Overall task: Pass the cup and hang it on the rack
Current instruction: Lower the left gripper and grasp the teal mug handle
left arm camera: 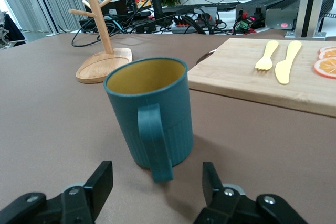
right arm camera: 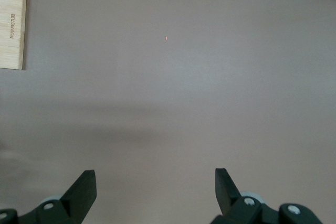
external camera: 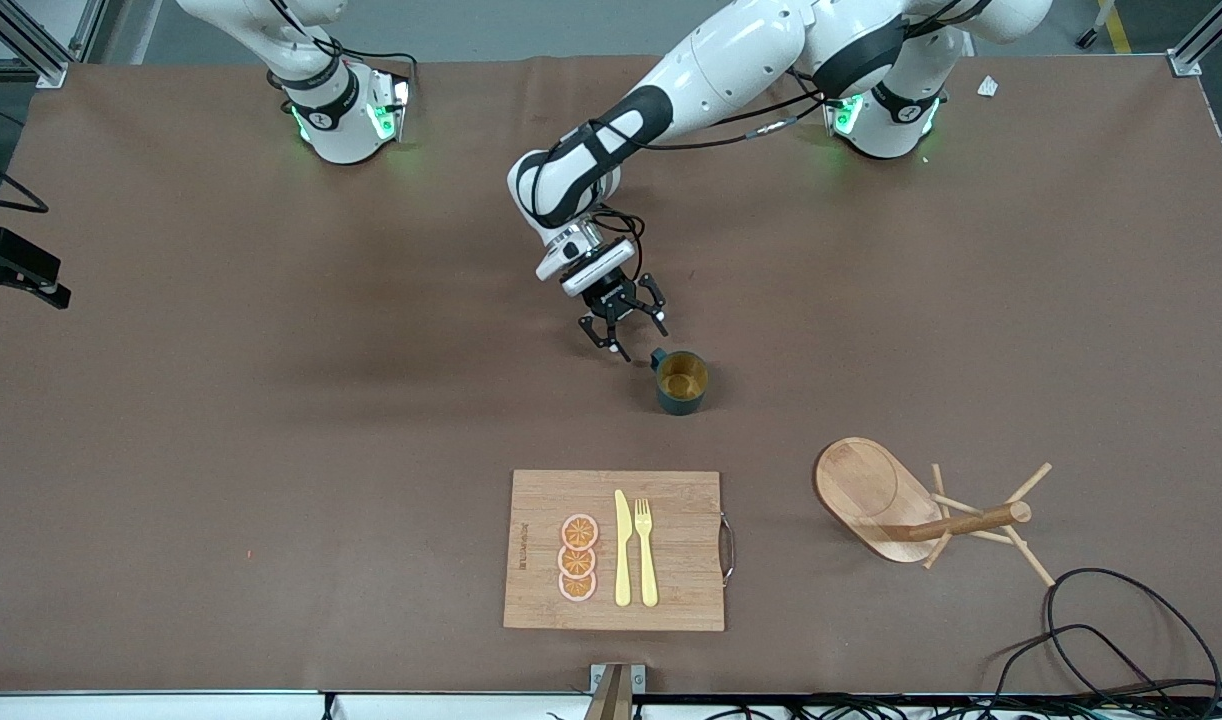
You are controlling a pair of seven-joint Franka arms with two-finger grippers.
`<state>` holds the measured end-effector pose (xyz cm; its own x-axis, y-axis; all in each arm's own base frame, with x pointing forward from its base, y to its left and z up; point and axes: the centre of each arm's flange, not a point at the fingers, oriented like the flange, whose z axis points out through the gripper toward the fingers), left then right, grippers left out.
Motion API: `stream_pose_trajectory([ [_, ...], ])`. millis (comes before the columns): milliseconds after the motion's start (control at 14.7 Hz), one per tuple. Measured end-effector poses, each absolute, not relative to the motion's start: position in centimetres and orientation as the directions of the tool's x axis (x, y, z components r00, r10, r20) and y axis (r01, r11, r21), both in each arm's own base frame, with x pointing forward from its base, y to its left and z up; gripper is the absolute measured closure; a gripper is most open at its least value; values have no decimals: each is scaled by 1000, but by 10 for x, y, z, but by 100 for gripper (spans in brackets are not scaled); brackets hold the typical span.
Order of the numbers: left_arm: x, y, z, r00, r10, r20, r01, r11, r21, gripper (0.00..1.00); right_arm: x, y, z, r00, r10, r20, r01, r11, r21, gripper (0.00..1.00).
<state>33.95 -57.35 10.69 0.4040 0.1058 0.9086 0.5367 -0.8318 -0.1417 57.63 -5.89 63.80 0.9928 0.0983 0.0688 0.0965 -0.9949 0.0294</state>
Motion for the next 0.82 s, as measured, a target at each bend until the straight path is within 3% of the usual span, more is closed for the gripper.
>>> stream_pose_trajectory([
  [544,359,-557,97,376,84,923,560,-814,-154,29,576,-58,637,993,99,61,97,-995,28,0],
  [817,363,-555,96,370,81,925,565,-810,-155,41,575,-58,637,993,99,59,97,-995,27,0],
])
